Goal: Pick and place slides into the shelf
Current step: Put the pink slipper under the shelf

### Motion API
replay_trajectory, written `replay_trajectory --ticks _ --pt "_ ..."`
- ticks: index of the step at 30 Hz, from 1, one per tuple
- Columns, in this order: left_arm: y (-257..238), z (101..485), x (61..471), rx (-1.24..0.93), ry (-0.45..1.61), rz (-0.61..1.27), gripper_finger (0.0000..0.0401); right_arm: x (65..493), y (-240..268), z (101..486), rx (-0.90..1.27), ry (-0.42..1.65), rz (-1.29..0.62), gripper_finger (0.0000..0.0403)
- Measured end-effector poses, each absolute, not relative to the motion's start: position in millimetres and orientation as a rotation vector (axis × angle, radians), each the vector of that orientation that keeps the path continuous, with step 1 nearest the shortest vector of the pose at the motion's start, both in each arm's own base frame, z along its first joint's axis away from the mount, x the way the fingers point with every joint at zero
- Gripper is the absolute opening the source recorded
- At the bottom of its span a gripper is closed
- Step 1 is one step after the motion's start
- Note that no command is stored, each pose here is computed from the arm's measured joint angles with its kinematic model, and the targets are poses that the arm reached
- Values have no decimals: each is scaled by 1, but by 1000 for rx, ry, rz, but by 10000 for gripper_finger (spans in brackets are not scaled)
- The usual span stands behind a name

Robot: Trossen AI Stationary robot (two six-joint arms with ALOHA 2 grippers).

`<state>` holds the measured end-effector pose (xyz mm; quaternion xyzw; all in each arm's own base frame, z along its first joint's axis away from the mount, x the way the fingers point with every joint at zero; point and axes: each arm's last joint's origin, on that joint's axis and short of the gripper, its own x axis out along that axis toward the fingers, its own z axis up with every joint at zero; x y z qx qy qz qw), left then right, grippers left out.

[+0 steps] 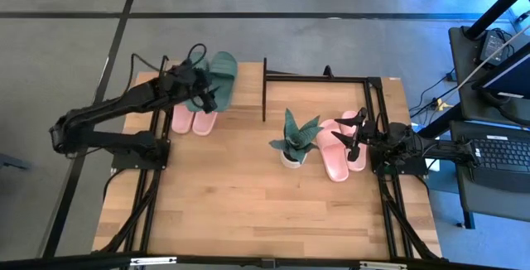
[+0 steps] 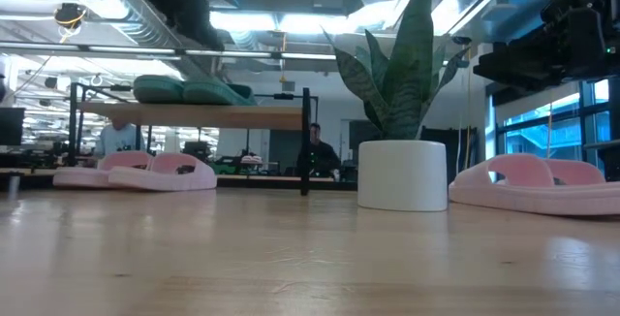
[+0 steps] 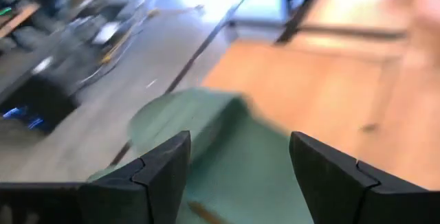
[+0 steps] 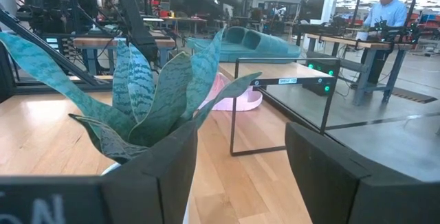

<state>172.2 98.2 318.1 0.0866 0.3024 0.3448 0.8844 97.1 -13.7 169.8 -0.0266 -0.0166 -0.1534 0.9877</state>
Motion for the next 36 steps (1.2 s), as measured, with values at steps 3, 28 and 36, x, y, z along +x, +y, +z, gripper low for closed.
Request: replay_trajectory --ticks 3,28,36 --pt "79 326 171 155 542 563 241 97 -14 170 -53 -33 -308 221" --pt "-48 241 188 106 57 -12 241 97 -14 170 -84 -29 -308 221" --pt "-73 213 169 57 77 52 240 97 -14 170 -83 -29 -308 221"
